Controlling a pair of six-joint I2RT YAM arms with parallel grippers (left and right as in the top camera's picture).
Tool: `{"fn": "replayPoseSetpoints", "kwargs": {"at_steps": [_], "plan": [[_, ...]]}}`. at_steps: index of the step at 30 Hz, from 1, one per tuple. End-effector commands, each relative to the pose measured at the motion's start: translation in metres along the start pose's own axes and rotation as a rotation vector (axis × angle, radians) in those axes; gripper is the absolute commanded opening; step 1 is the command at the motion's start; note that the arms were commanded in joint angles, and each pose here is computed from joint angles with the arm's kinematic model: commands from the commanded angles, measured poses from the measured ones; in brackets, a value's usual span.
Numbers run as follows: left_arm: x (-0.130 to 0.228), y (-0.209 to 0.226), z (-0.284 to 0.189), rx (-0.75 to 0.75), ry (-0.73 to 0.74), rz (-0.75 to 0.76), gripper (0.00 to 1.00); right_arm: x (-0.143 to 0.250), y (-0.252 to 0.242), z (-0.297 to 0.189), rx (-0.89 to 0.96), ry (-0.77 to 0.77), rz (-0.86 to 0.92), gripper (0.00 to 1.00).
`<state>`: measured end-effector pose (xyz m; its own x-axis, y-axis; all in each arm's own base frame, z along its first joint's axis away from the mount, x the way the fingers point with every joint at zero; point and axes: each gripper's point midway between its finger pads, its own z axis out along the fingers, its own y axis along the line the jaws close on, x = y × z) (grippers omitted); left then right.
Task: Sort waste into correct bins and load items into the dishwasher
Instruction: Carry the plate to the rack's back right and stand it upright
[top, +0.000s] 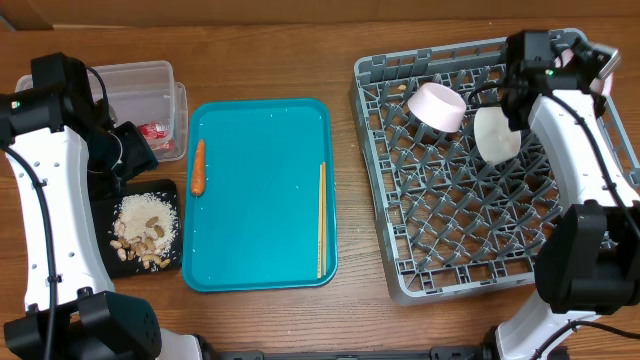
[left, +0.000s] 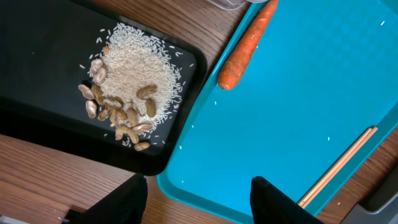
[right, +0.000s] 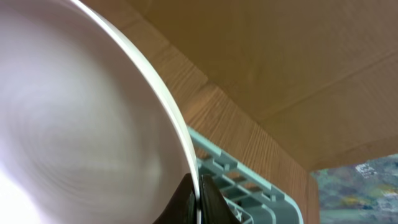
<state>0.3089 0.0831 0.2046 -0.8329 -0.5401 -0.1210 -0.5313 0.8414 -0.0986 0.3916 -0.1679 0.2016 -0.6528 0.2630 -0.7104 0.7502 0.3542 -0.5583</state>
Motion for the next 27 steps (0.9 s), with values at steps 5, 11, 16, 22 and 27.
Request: {"fn": "replayPoseSetpoints", "kwargs": {"at_steps": [5, 11, 16, 22, 27], "plan": [[-0.004, 0.001, -0.008, -0.001, -0.036, 0.018, 0.57, 0.004, 0.022, -0.021, -0.085, -0.01, 0.011, 0.04], [-0.005, 0.001, -0.008, 0.0, -0.038, 0.018, 0.61, 0.025, 0.065, -0.059, -0.283, 0.037, -0.05, 0.7], [-0.005, 0.001, -0.008, -0.001, -0.037, 0.018, 0.64, 0.035, 0.068, -0.074, -0.362, 0.087, -0.083, 0.72], [-0.004, 0.001, -0.008, -0.001, -0.034, 0.018, 0.66, 0.017, 0.061, -0.131, -0.704, 0.144, -0.062, 0.74], [-0.004, 0.001, -0.008, -0.001, -0.034, 0.018, 0.66, 0.026, 0.05, -0.199, -1.088, 0.2, -0.152, 0.75]]}}
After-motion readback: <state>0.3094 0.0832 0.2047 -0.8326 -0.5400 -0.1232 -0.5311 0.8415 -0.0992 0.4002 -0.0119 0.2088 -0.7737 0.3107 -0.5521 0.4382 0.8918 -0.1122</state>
